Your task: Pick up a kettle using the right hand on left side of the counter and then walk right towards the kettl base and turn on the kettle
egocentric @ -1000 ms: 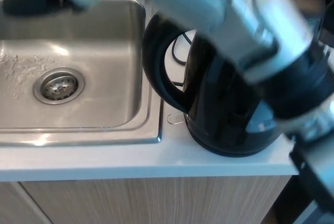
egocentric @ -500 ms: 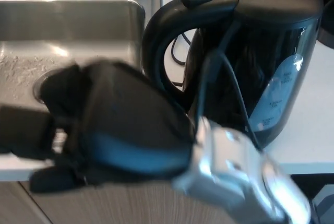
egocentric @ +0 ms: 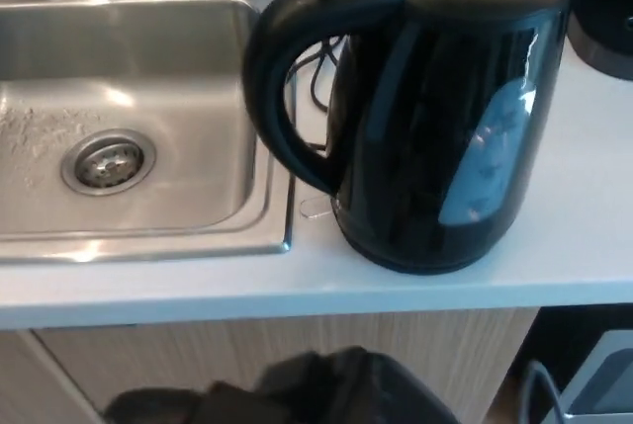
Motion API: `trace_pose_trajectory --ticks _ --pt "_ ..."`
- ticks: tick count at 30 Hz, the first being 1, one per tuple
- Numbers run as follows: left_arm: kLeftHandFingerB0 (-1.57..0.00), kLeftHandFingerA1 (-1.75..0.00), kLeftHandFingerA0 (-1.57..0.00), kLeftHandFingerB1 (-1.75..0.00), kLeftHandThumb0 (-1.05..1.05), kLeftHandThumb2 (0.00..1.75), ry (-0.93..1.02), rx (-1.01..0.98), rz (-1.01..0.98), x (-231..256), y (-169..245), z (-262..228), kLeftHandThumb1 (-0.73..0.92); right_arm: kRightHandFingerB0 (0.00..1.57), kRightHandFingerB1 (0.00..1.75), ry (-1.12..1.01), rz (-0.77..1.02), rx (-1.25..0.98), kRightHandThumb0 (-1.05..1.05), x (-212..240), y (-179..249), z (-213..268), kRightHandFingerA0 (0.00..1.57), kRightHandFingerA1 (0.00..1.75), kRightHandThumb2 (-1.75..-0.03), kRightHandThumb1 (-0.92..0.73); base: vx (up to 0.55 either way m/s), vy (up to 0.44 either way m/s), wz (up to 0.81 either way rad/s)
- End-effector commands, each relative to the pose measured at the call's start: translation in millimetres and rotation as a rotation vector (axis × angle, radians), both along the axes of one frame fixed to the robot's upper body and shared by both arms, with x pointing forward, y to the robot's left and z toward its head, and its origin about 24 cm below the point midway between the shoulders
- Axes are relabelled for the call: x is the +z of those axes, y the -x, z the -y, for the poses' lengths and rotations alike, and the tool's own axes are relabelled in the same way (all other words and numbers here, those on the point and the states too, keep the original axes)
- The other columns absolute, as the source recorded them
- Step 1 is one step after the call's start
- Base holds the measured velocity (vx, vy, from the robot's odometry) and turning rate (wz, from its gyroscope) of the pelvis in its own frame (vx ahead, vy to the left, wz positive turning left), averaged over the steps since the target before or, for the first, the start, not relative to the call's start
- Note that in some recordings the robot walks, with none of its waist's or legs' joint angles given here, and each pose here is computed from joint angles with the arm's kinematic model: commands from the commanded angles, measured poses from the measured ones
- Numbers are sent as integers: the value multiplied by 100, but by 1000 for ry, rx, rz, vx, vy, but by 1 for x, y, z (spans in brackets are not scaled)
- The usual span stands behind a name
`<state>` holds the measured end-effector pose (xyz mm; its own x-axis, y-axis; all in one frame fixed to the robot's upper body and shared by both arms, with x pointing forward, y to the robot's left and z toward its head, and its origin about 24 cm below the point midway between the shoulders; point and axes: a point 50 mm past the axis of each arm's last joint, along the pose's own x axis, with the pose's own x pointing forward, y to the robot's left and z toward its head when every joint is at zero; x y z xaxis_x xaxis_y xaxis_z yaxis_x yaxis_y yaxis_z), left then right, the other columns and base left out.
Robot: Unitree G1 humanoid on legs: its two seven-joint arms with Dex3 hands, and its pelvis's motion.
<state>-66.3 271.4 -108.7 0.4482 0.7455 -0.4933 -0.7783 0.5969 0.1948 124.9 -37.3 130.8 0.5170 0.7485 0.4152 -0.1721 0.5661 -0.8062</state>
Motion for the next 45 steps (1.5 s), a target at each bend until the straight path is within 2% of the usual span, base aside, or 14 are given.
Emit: trace_pose_trajectory --ticks 1,4,6,9,12,13,14,15,19,21,27,35,36,45 --pt "-97 -102 -111 -95 -6 111 -135 -54 54 14 -9 0 51 8 39 -73 -113 -261 -34 -4 53 35 111 143 -68 -63 -114 126 -1" --pt "-99 -101 -113 -93 -5 110 -99 -62 91 9 -15 11 51 7 37 -82 -142 -327 -33 -9 54 43 112 135 -66 -64 -90 230 -7" --pt "-100 -97 -116 -90 -7 110 -52 -102 145 6 -22 15 49 8 28 -87 -162 -356 -32 -11 57 47 110 143 -68 -64 -49 459 -49" --pt "-101 -93 -115 -84 -9 95 -10 -125 114 1 -23 25 56 8 28 -102 -172 -385 -32 -11 59 51 109 147 -67 -66 -87 475 -5" --pt "-101 -93 -115 -84 -9 95 -2 -135 106 0 -24 27 56 8 28 -104 -174 -393 -32 -11 60 51 109 147 -67 -66 12 141 -14" --pt "-99 -102 -109 -93 -9 111 -13 -205 128 3 -24 35 49 6 31 -103 -182 -408 -36 -9 59 54 112 136 -61 -72 108 132 0" --pt "-100 -104 -113 -96 -8 113 -33 -238 139 7 -24 40 47 5 32 -97 -173 -431 -42 -11 55 55 114 127 -81 -61 41 33 16" --pt "-101 -103 -113 -96 -8 116 -36 -243 137 8 -24 41 45 9 23 -90 -164 -449 -37 -11 53 55 114 133 -66 -68 0 0 0" --pt "-101 -103 -113 -96 -8 116 -36 -249 131 8 -23 43 45 9 23 -81 -150 -474 -37 -12 51 56 114 133 -66 -68 -21 -10 1" --pt "-98 -102 -112 -94 -7 113 -33 -260 106 8 -19 42 48 7 24 -80 -124 -549 -34 -13 39 61 112 149 -66 -68 -30 -40 0" --pt "-98 -104 -112 -95 -7 115 -50 -269 101 12 -18 45 48 6 24 -83 -97 -574 -33 -16 32 63 112 147 -66 -68 -6 -13 0" --pt "-98 -104 -111 -96 -5 114 -61 -221 137 10 -28 40 50 8 24 -58 -34 -668 -32 -20 -3 68 111 145 -65 -68 0 0 0" --pt "-97 -94 -113 -89 -12 107 -41 -251 154 6 -42 40 49 10 23 5 -5 -662 -33 -29 -26 62 109 143 -64 -67 0 0 0" --pt "-99 -99 -112 -90 -12 110 -10 -307 182 1 -51 47 47 10 28 97 19 -700 -35 -48 -79 51 112 146 -60 -66 0 0 0"
